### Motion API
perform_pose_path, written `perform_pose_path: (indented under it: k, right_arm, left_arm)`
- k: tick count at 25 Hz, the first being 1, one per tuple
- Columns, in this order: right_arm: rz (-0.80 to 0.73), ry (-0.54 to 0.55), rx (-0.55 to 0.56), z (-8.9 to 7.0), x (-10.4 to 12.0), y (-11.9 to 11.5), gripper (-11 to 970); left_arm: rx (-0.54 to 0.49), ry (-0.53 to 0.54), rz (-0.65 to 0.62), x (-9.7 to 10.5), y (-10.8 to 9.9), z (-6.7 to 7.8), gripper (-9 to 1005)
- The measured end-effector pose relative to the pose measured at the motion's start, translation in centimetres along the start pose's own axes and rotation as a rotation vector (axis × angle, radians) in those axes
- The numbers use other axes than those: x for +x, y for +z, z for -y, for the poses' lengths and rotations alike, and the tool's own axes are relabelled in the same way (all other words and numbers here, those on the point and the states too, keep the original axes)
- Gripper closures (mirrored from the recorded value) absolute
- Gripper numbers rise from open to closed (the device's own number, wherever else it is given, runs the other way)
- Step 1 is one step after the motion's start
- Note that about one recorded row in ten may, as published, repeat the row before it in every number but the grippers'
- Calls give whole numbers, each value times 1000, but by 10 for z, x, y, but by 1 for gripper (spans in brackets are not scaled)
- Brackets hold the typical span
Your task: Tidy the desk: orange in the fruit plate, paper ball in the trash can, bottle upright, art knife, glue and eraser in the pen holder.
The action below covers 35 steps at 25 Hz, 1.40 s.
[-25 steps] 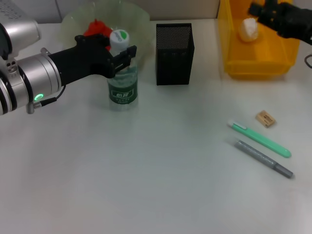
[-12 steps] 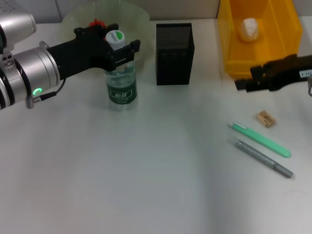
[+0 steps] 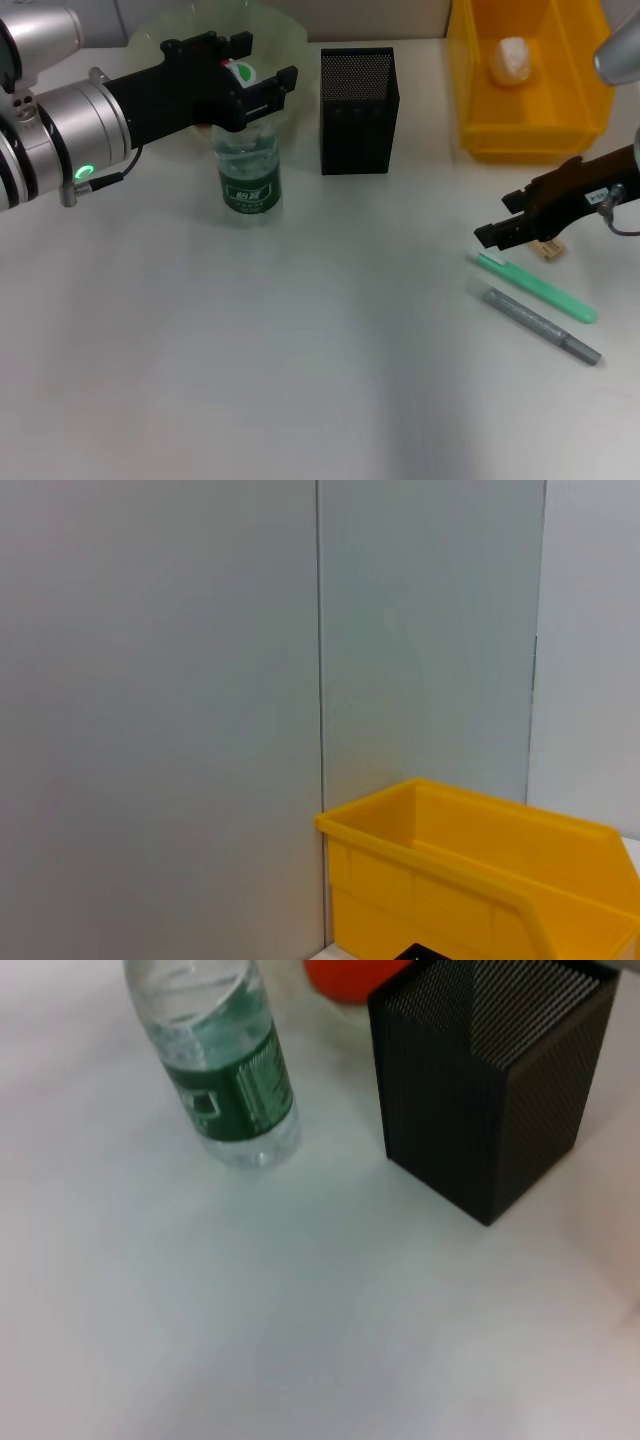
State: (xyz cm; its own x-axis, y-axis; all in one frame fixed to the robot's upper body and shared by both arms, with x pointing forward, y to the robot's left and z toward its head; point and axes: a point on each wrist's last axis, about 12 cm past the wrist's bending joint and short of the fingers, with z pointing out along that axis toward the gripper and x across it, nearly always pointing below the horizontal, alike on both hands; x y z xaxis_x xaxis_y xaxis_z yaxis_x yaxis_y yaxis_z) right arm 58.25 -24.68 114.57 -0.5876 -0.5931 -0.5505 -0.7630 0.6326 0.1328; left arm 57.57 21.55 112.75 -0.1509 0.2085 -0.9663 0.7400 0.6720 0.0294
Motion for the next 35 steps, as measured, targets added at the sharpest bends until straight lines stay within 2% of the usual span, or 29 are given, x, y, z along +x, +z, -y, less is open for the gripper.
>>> perform_pose_path:
  k: [16,22,35]
  right_arm:
    - [-107,12,21,2,6,29,321]
    - [-126,20,-2,1,4,37,497]
    - [-128,33,2,3,5,43,572]
  left_arm:
    - [-14,0,7,-1,-2,-4,340]
    - [-17,-1,7,-1,-3,-5,341]
    - [-22,-10,7,1,-5,-5,343]
